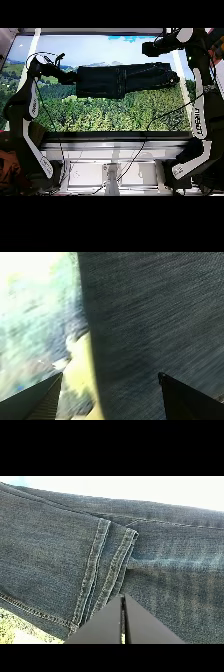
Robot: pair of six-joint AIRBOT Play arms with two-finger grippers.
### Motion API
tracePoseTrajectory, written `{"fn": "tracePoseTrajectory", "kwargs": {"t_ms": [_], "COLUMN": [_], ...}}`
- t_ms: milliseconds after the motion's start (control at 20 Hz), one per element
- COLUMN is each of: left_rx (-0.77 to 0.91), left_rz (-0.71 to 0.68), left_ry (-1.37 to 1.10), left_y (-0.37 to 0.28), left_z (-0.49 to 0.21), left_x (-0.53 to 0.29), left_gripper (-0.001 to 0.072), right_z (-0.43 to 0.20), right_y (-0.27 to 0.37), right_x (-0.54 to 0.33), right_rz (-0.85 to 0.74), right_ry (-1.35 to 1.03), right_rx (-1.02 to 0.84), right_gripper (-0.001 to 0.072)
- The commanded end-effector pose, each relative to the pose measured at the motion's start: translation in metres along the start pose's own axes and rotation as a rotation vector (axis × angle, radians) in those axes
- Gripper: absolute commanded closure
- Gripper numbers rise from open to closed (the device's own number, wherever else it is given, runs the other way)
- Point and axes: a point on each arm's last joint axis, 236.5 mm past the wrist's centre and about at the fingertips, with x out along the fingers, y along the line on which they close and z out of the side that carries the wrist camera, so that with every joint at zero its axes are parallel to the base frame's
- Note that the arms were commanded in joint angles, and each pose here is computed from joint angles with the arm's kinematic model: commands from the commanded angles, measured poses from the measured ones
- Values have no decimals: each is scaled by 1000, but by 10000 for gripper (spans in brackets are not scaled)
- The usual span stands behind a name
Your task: Fold the clothes and pants, and hang the long-sleeved shirts on hangers.
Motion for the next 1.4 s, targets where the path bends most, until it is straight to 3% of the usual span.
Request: {"fn": "tracePoseTrajectory", "kwargs": {"t_ms": [0, 100, 250, 600, 750, 1100, 1350], "left_rx": [-1, -31, -17, 34, -7, -31, -11], "left_rz": [-43, -120, -239, -308, -223, -221, -323], "left_ry": [-35, -119, -165, -177, -184, -184, -202], "left_y": [-18, -36, -66, -141, -158, -207, -243], "left_z": [10, 31, 42, 34, 22, -4, -6], "left_x": [21, 19, 11, -88, -133, -187, -200], "left_gripper": [38, 413, 689, 691, 691, 689, 689], "right_z": [1, 1, 1, -16, -42, -97, -162], "right_y": [1, 1, 1, -9, -6, 112, 163], "right_x": [0, 0, 0, 29, 66, 166, 212], "right_rz": [3, 2, 2, -8, 1, 123, 138], "right_ry": [-4, -5, -5, 14, 79, 167, 303], "right_rx": [0, 0, 0, 14, 99, 86, 136], "right_gripper": [657, 657, 657, 657, 658, 660, 661]}}
